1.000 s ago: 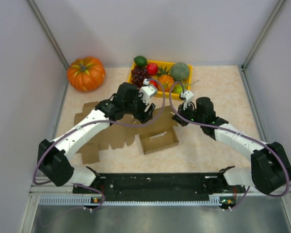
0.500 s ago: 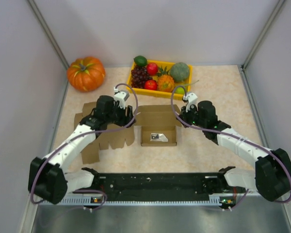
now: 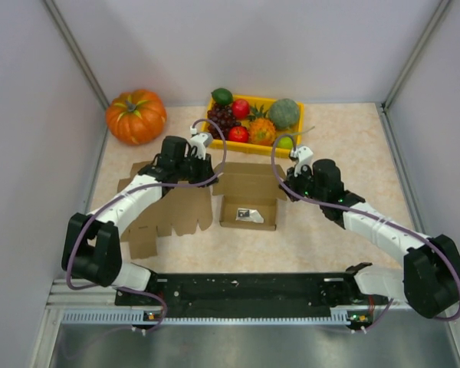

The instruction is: Fold the paper box

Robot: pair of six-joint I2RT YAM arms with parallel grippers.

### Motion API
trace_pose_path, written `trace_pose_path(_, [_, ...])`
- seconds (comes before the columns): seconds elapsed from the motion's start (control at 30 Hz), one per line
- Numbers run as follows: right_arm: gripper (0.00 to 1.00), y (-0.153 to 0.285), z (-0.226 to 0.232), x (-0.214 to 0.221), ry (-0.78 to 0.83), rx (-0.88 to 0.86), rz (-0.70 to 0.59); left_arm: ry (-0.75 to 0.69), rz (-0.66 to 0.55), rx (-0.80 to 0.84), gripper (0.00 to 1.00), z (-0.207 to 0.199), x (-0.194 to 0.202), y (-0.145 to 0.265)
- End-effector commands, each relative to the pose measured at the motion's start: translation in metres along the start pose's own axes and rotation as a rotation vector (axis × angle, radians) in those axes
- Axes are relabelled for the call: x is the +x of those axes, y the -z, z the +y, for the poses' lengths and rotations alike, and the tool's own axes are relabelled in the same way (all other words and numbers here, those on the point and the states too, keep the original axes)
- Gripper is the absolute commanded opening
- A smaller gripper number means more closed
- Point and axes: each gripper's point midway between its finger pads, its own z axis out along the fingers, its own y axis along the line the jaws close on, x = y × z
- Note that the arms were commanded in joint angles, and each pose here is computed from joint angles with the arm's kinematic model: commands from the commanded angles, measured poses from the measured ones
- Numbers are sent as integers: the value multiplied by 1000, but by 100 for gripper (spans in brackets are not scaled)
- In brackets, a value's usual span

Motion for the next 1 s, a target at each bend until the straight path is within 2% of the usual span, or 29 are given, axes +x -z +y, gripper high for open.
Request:
trace_pose_path(0.0, [0, 8, 0, -24, -49, 52, -76, -21, -68, 107, 14, -20, -11, 0])
trace_pose_path(0.1, [0, 14, -6, -26, -119, 122, -99, -16, -81, 112, 0, -30, -8, 0])
trace_pose_path(0.17, [0, 15, 2, -24, -189, 147, -95, -27, -114, 79, 0, -41, -10, 1])
trace_pose_path(0.2, [0, 18, -5, -25, -212, 227, -105, -22, -114, 59, 0, -42, -1, 0])
trace_pose_path(0.23, [0, 18, 8, -18, -243, 231, -77, -26, -165, -6, 0, -38, -8, -1])
trace_pose_path(0.27, [0, 18, 13, -16, -246, 254, -76, -35, -188, -5, 0, -53, -7, 2])
trace_pose_path(0.3, [0, 24, -1, -10, -259, 374, -79, -33, -203, -30, 0, -54, 0, 0])
trace_pose_path(0.37, [0, 25, 8, 3, -311, 411, -80, -5, -279, -87, 0, -62, -4, 2])
trace_pose_path(0.5, [0, 31, 2, 23, -361, 545, -98, 39, -335, -163, 0, -69, 6, 0])
trace_pose_path(0.63, [0, 36, 7, 23, -414, 610, -135, 44, -372, -162, 0, -81, 16, -1])
trace_pose_path(0.97, [0, 47, 32, 50, -347, 666, -162, 15, -418, -171, 0, -100, 47, -1])
